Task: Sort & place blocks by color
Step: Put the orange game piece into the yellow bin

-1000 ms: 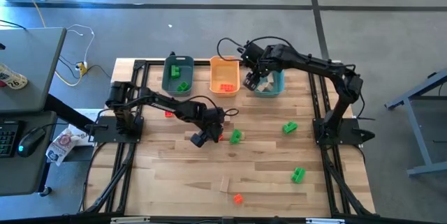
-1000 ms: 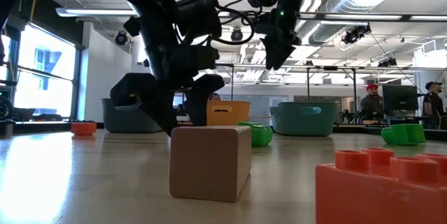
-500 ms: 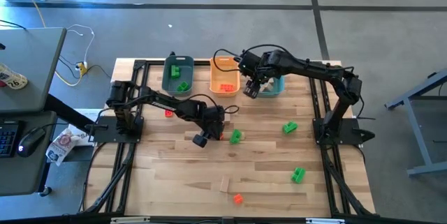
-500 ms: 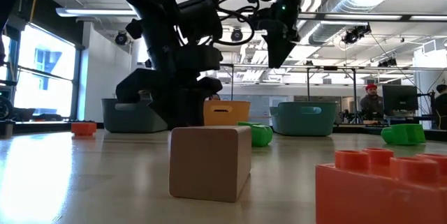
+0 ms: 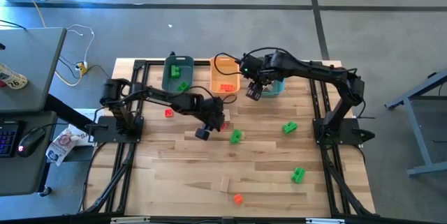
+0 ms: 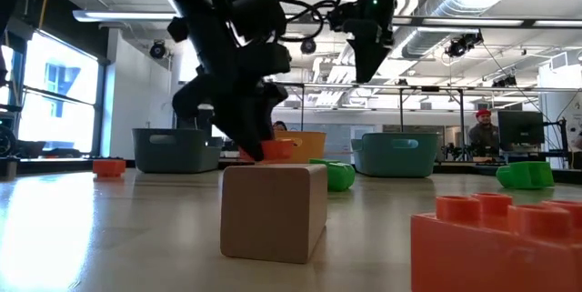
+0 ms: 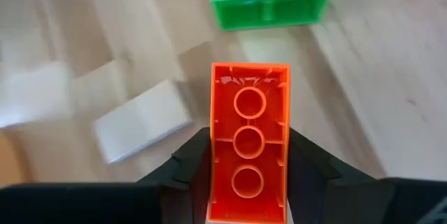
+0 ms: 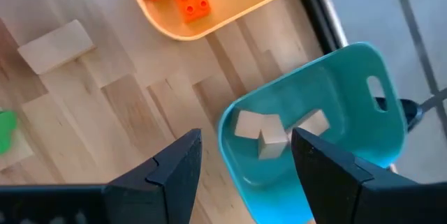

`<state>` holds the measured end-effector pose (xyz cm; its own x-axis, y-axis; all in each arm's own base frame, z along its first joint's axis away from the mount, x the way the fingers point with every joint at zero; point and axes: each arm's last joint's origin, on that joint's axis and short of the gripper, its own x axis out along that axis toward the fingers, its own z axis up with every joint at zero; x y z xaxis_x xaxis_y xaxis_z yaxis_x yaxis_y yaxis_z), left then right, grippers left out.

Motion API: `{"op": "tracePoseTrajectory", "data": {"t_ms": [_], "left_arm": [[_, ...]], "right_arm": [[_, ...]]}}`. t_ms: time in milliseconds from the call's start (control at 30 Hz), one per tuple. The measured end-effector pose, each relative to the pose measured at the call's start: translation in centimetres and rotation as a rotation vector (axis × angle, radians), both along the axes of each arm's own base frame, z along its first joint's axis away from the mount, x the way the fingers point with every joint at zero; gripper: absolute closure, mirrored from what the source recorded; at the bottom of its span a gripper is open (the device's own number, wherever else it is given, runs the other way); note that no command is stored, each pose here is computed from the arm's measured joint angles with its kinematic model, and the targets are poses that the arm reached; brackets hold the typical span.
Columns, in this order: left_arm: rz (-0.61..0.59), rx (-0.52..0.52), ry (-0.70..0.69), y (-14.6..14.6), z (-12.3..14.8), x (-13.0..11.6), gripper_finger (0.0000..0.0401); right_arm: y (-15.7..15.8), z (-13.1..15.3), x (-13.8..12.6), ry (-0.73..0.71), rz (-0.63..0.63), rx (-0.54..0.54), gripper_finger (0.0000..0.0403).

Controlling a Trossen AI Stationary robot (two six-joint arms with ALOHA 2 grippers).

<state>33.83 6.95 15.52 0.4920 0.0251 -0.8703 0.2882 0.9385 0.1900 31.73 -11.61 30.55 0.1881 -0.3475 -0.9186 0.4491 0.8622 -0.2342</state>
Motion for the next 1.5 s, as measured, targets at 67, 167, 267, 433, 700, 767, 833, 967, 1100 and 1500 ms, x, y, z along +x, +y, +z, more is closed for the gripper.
{"op": "tracePoseTrajectory", "data": {"t_ms": [67,167,267,433,700,767,833,967,1100,1500], "left_arm": [[0.012,0.012,-0.019,0.3,0.6,-0.1,0.029],[0.031,0.028,-0.063,0.8,1.7,-0.3,0.0289],[0.079,0.081,-0.122,1.7,2.8,-0.4,0.0288],[0.159,0.146,-0.241,3.9,4.5,-0.6,0.0288],[0.377,0.144,-0.438,8.2,6.0,-1.0,0.0288],[0.447,0.143,-0.466,9.2,6.2,-1.4,0.0288],[0.513,0.132,-0.496,10.4,6.4,-1.8,0.0288],[0.657,0.068,-0.538,12.6,6.5,-3.0,0.0287],[0.77,0.004,-0.53,14.3,5.5,-3.8,0.0287],[0.857,-0.107,-0.464,15.9,2.8,-4.3,0.0286]], "right_arm": [[0.2,0.4,-0.3,-0.004,-0.001,-0.016,0.0194],[0.4,0.9,-0.6,-0.014,0.001,-0.017,0.0194],[0.6,1.3,-1.0,-0.016,0.006,-0.01,0.0194],[1.0,1.2,-1.3,-0.011,0.035,0.087,0.0194],[1.5,-0.3,-1.2,-0.032,0.084,0.247,0.0194],[1.6,-0.8,-1.1,-0.044,0.102,0.279,0.0194],[1.6,-1.4,-0.9,-0.066,0.131,0.302,0.0194],[1.6,-2.3,-0.2,-0.13,0.173,0.311,0.0194],[1.6,-3.1,0.1,-0.182,0.199,0.343,0.0194],[2.5,-6.4,0.7,-0.256,0.32,0.387,0.0194]]}}
